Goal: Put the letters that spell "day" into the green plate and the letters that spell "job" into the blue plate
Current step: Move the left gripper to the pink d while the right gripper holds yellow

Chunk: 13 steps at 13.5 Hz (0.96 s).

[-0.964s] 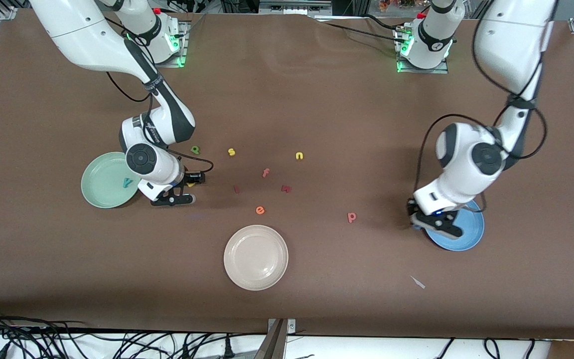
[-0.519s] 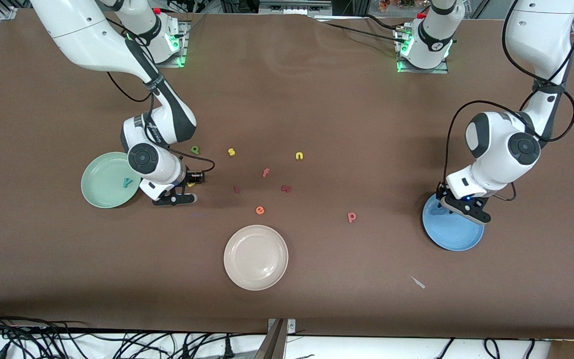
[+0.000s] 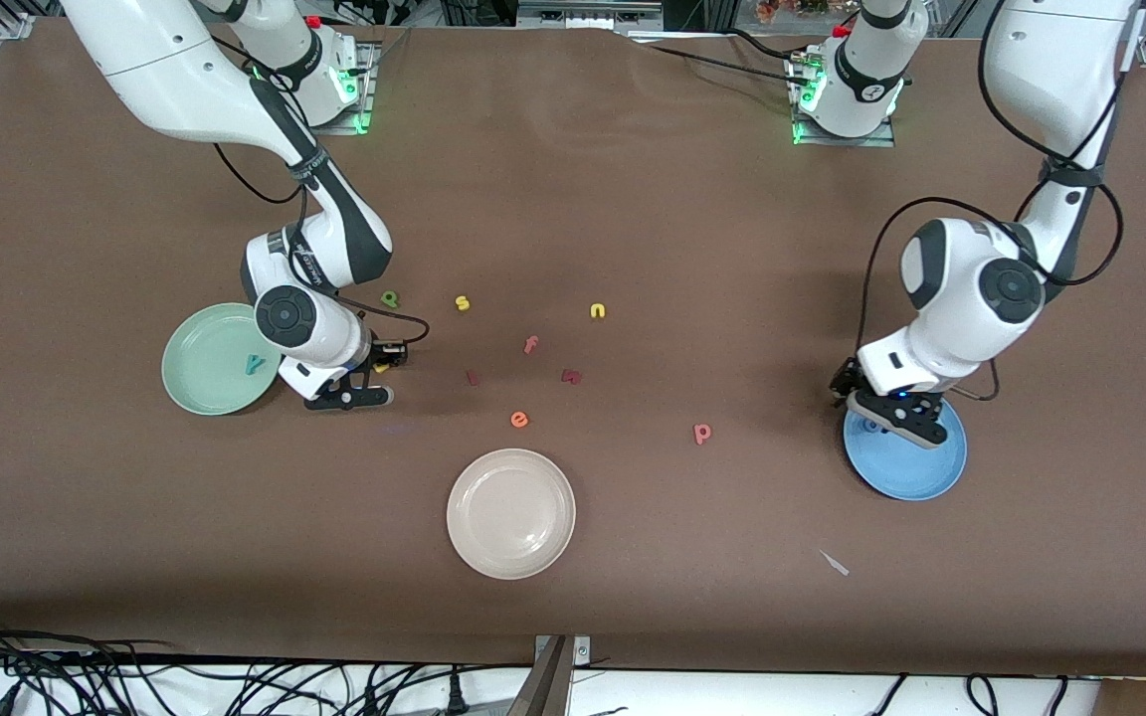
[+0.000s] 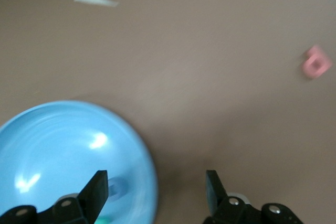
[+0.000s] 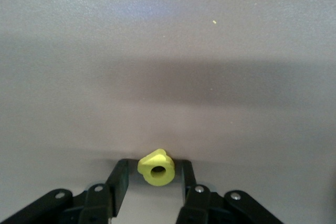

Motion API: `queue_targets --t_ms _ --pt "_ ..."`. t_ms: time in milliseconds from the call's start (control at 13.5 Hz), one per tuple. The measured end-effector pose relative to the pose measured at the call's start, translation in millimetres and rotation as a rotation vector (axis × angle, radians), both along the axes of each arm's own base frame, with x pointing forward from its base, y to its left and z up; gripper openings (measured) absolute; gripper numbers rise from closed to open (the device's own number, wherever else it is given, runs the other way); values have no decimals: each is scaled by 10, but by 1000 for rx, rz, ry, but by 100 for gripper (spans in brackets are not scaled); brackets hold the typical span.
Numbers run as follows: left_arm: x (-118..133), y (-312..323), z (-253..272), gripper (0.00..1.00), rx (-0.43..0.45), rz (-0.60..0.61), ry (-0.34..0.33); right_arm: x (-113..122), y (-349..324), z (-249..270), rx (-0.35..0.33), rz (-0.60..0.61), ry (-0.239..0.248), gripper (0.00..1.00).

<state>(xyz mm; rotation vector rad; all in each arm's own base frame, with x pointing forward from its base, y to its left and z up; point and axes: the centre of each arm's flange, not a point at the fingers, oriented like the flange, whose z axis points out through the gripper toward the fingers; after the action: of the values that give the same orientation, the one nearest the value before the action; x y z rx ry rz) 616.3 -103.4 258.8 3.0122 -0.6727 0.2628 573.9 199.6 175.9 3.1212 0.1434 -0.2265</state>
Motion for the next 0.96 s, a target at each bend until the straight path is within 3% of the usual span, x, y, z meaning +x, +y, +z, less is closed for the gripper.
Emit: queue_targets --t_ms 519,964 --pt "-32 -1541 -310 84 -72 173 32 16 6 3 7 -1 -15 48" --pt "81 -1732 -686 79 -65 210 43 19 7 0 9 -1 -19 43"
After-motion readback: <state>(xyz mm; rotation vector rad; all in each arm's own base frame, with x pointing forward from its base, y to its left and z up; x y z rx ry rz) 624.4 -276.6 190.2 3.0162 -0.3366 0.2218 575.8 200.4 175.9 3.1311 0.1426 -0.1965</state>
